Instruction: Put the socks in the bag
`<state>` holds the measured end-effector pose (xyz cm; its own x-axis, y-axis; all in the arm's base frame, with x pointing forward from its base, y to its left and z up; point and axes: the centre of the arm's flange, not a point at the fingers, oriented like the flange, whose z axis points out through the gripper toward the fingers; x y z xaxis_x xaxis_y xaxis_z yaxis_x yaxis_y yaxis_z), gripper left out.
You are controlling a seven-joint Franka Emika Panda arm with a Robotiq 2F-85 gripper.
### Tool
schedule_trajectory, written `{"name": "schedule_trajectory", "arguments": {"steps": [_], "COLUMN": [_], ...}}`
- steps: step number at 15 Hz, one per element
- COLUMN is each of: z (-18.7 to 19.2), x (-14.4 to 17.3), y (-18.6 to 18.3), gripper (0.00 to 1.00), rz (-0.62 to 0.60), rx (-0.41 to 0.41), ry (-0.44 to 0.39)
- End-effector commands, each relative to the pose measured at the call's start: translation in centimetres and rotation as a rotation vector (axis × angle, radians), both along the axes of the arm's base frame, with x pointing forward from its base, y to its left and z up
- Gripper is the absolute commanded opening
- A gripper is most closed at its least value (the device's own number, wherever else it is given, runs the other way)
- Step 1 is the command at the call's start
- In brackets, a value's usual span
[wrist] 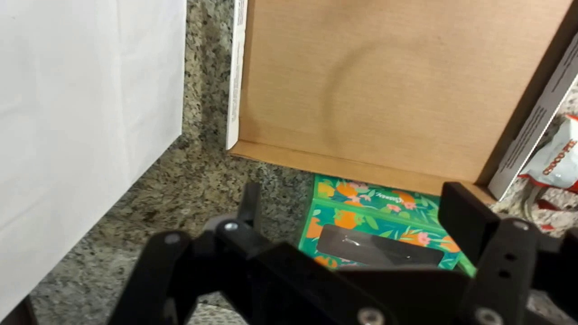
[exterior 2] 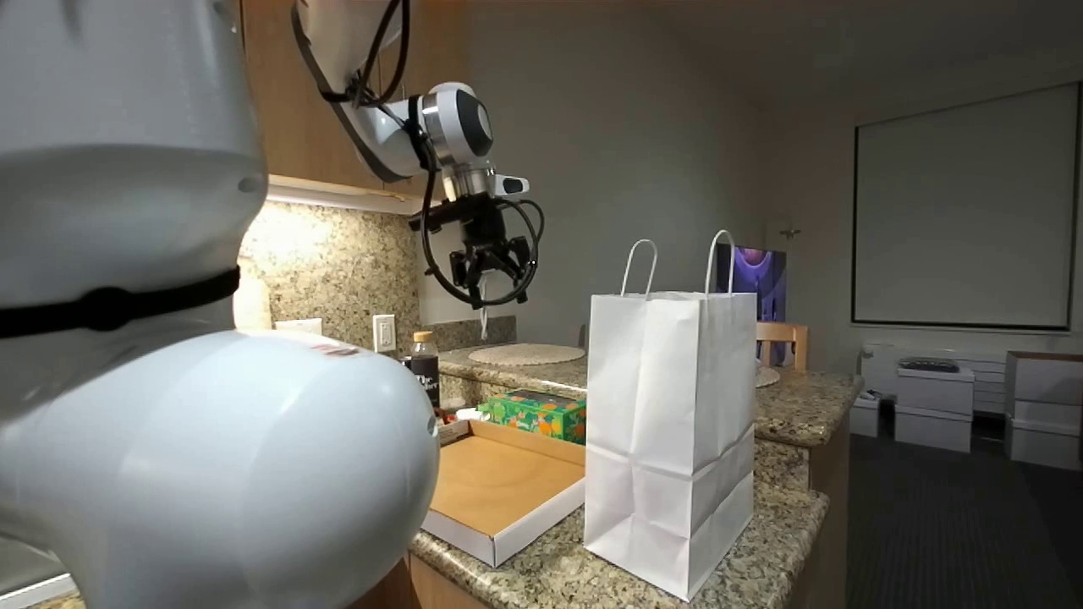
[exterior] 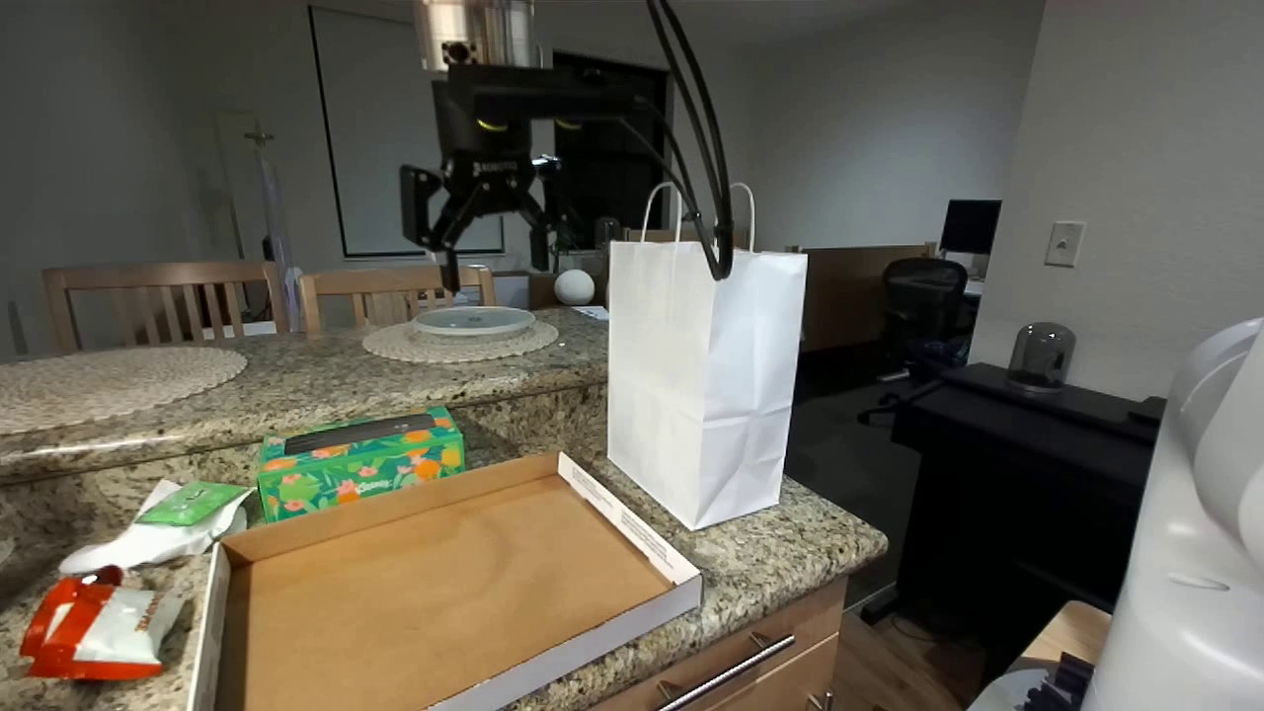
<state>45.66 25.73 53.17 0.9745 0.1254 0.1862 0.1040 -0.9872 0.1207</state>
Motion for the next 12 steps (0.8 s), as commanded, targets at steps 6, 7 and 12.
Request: {"name": "schedule_trajectory", "arguments": {"steps": [6,7,12], "z": [-3.6,-3.5,-3.3], "x": [-0.3,-0.3,-0.4], "y": [-0.4,-0.4,-0.4], "gripper": [1.0,1.0,1.0], "rz": [0.144,0.144,0.145], "rx": [0.043,0.043,0.043], "ry": [0.028,0.026,0.022]}}
